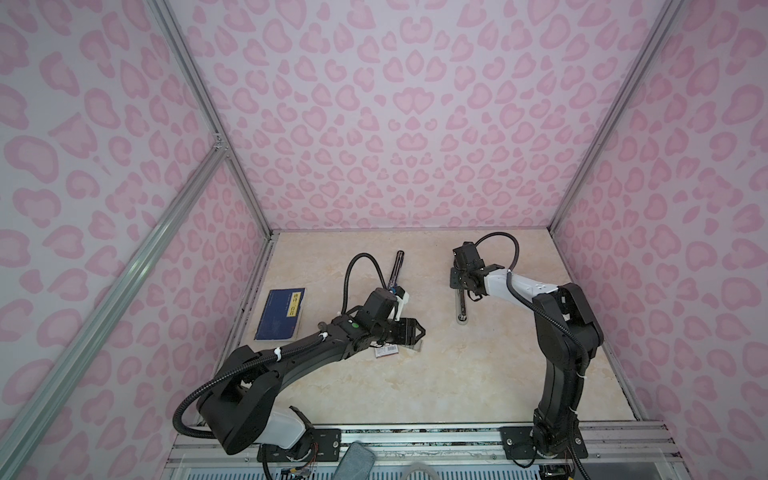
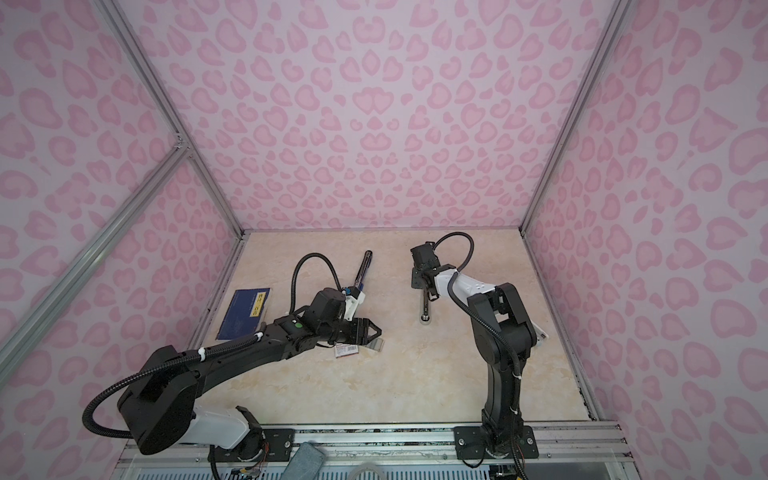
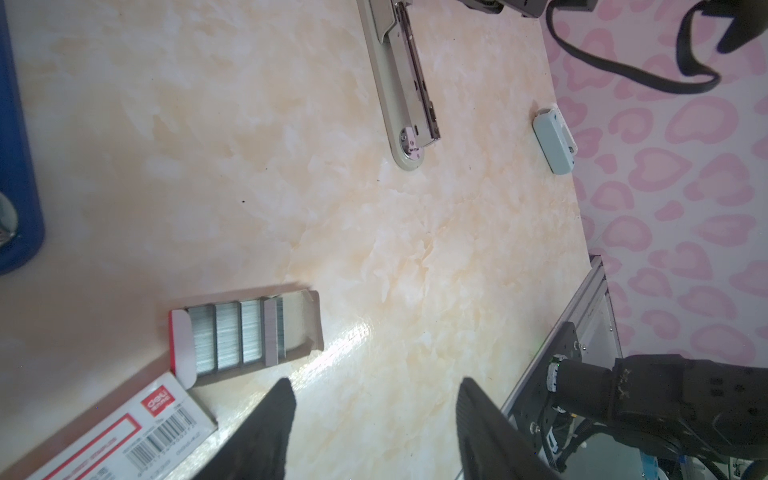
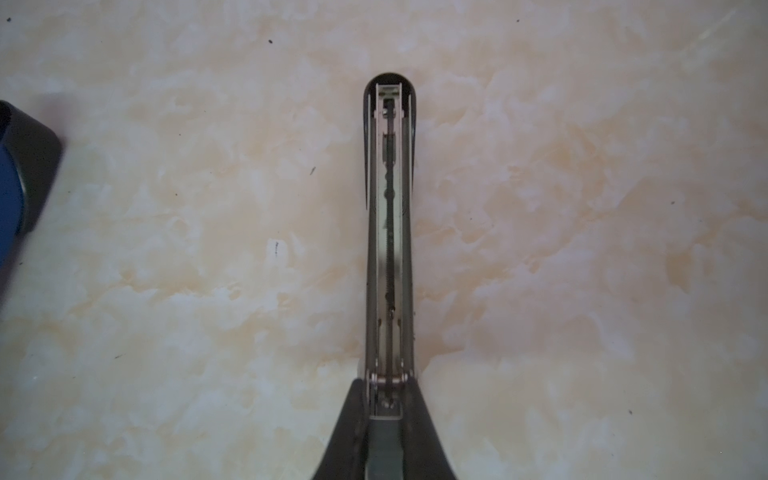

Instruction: Load the staples into the stapler

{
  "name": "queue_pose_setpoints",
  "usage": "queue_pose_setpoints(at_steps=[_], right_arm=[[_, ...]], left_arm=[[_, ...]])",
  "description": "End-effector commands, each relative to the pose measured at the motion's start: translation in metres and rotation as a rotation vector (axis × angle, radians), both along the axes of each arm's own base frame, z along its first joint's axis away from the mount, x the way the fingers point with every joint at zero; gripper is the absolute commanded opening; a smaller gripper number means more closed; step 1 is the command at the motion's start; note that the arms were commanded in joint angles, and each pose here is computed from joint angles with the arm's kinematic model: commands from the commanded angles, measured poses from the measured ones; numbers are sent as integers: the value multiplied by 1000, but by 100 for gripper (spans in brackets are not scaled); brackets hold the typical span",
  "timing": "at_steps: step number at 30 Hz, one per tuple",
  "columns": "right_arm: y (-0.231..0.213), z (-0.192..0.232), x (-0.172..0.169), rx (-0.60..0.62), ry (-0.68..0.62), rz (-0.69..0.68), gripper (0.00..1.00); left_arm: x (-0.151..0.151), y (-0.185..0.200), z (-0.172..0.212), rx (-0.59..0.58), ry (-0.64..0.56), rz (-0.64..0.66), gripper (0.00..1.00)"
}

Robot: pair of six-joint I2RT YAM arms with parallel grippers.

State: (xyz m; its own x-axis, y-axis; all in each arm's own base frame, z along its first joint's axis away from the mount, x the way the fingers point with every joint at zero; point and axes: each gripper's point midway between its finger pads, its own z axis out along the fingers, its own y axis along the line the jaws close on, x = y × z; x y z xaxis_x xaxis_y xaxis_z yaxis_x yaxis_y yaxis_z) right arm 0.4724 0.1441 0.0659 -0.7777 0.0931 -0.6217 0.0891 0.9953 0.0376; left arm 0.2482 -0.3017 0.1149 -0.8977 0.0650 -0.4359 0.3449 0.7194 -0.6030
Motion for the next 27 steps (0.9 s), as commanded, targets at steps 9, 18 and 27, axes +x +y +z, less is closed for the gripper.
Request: queue_pose_setpoints(at_steps=[9,18,27], right_arm=[[-8,-5,1,-30,2,-20,13],[-4,-6,0,-18,1,-18,13],[-5,-11,0,-24,9,-20,13]], left_arm=[[0,-1,1,-5,0,-3,65],[-1,-1,0,-3,4,-4,64],[-1,-1,-1,-3,3,-1,64]])
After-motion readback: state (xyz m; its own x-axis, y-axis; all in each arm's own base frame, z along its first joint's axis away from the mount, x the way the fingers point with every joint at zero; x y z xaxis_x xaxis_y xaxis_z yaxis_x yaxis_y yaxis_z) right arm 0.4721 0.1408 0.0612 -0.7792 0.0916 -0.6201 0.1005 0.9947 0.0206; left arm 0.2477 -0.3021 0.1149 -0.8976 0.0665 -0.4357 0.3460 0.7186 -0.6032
